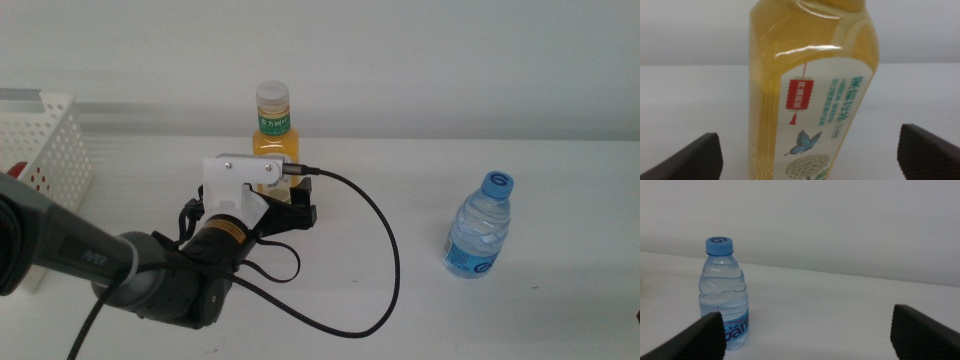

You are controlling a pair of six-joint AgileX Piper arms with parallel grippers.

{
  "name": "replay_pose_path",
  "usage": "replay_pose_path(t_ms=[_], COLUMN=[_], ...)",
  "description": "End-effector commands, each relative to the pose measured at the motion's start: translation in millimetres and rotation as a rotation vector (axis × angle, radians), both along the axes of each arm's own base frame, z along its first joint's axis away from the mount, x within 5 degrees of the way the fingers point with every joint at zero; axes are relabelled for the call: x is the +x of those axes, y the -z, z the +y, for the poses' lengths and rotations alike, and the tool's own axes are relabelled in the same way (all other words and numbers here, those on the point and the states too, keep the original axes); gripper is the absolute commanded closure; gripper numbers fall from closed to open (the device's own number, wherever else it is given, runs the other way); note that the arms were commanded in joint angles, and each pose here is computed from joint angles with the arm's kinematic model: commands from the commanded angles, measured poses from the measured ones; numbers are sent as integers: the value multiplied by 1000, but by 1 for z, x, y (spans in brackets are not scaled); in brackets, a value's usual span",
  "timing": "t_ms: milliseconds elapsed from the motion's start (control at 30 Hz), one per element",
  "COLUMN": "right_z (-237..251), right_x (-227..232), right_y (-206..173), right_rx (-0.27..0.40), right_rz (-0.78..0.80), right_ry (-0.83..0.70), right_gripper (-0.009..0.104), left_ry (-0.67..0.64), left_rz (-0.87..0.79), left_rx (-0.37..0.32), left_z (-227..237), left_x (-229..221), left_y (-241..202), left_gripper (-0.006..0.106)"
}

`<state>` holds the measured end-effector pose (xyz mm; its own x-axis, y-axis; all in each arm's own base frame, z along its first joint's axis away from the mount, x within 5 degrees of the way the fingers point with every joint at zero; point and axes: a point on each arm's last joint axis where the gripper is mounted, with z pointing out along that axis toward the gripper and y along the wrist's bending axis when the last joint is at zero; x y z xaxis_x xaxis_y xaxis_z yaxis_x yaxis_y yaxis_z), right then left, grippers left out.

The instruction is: Use arms to grab the bottles and put them into the dustbin to the left of the table.

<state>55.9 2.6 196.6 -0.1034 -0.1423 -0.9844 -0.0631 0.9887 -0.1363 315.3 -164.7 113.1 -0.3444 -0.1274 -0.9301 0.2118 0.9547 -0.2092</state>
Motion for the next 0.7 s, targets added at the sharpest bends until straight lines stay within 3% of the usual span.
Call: replay_pose_path(t_ms=[0, 667], right_z=[0, 0], right_x=[-1, -1], right_y=[11, 11], right_rx=[-11, -11], right_rz=[-8, -8], right_ry=[3, 3], right_gripper=[7, 7], left_ry=[-6, -8], left_rz=[-14, -22], left_rx=[0, 17], left_z=[-2, -5], left_x=[1, 24], left_y=[-1, -1], left_gripper=[7, 7])
